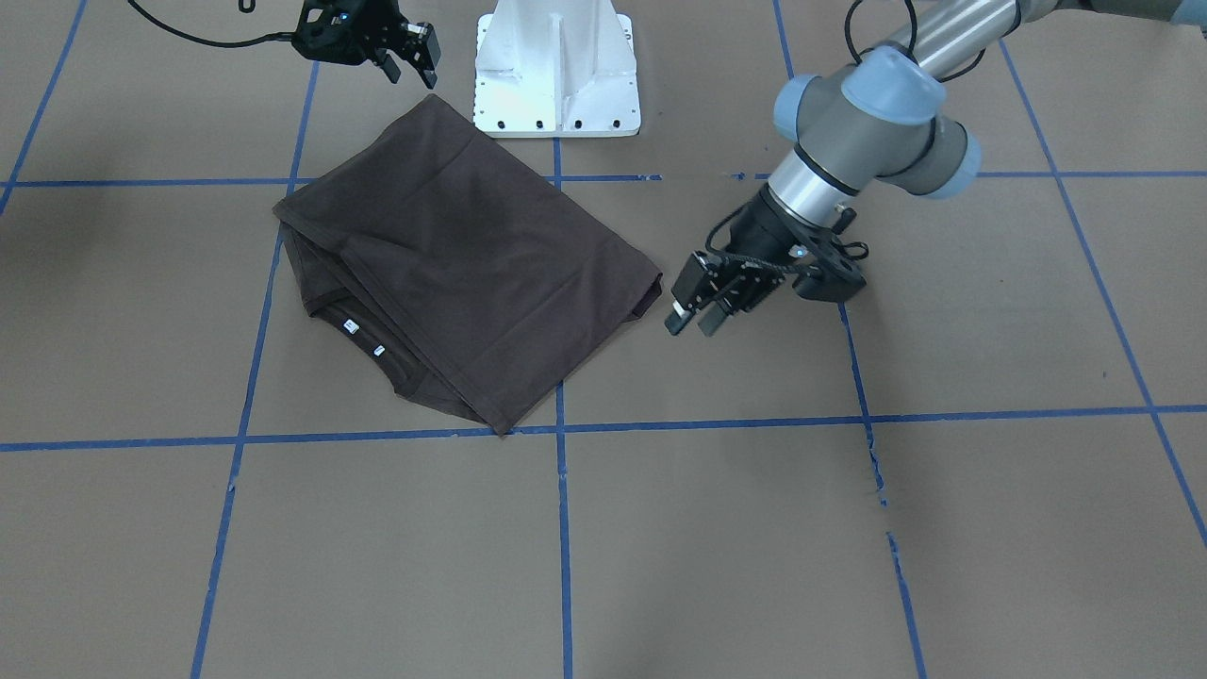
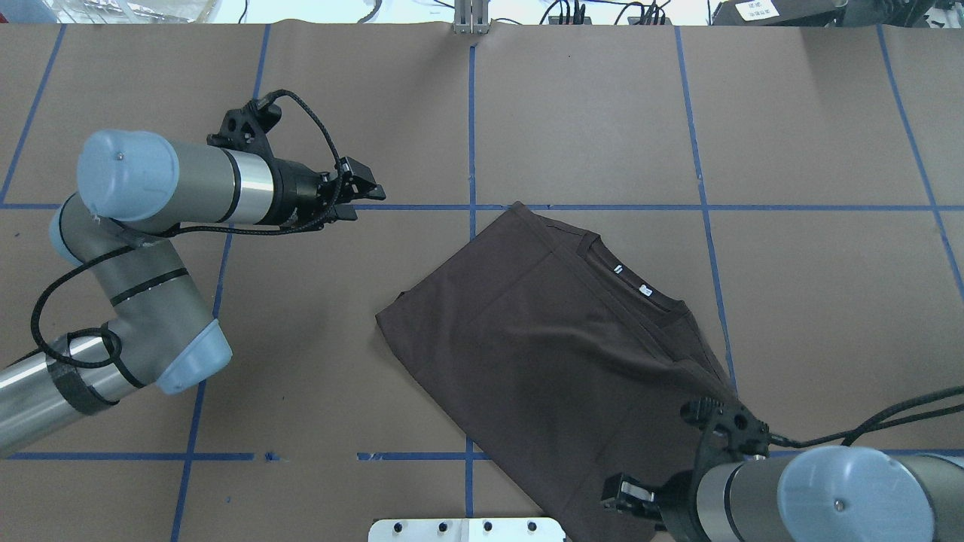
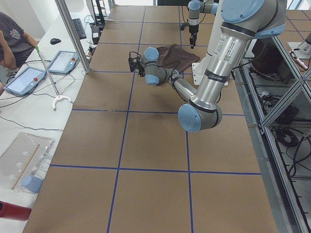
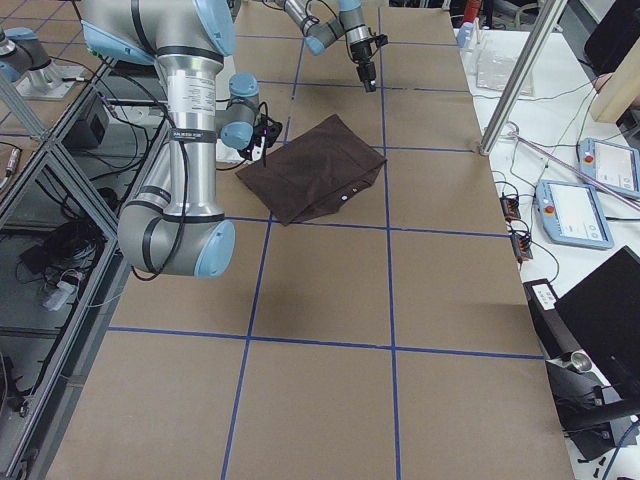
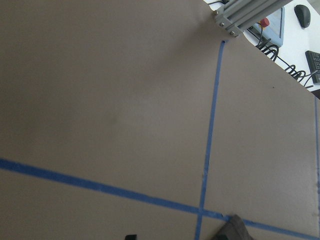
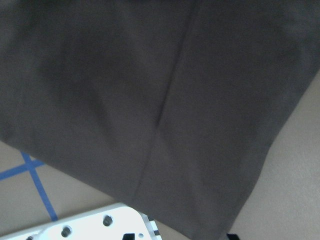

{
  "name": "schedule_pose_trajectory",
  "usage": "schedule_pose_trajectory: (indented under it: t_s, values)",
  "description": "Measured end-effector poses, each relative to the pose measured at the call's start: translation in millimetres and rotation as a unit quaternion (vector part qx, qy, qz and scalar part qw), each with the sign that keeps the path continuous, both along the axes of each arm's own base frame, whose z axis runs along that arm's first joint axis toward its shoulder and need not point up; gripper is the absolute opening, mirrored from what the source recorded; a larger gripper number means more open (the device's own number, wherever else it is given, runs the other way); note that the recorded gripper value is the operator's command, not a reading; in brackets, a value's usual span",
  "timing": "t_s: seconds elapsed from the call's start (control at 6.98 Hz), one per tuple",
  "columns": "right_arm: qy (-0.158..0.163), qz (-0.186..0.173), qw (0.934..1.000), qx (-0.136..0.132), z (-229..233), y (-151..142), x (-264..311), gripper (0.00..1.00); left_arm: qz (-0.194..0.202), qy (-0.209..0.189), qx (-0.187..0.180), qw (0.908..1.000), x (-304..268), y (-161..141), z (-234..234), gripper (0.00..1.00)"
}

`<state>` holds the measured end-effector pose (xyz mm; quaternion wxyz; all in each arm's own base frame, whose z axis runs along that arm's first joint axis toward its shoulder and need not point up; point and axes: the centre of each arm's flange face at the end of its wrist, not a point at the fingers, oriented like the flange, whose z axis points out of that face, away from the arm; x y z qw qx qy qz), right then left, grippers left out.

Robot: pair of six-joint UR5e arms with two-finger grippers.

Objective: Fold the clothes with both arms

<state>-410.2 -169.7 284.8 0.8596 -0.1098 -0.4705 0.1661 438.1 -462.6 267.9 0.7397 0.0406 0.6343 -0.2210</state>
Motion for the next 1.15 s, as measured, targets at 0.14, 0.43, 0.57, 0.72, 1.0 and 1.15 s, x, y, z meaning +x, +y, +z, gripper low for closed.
schedule_pose_trajectory:
  t_s: [0.14, 0.43, 0.57, 0.72, 1.0, 1.15]
  values:
    - [-0.011, 0.030, 0.9995, 0.003, -10, -25, 7, 1.00, -0.007, -0.012, -0.029, 0.9995, 26, 26, 4, 0.57]
    - [-0.016, 0.062, 0.9979, 0.008, -15, -52, 8, 1.00, -0.008, -0.077, -0.063, 0.9950, 72, 63, 18, 0.54]
    - [-0.017, 0.068, 0.9975, 0.010, -17, -57, 3, 1.00, -0.005, -0.097, -0.071, 0.9928, 80, 71, 22, 0.53]
    - [-0.018, 0.071, 0.9973, 0.011, -18, -60, 0, 1.00, -0.003, -0.115, -0.078, 0.9903, 84, 74, 26, 0.52]
    - [-0.015, 0.073, 0.9971, 0.011, -16, -61, -4, 1.00, -0.001, -0.133, -0.083, 0.9876, 86, 76, 30, 0.43]
    - [-0.013, 0.075, 0.9971, 0.012, -14, -62, -6, 1.00, 0.001, -0.134, -0.082, 0.9876, 87, 77, 29, 0.43]
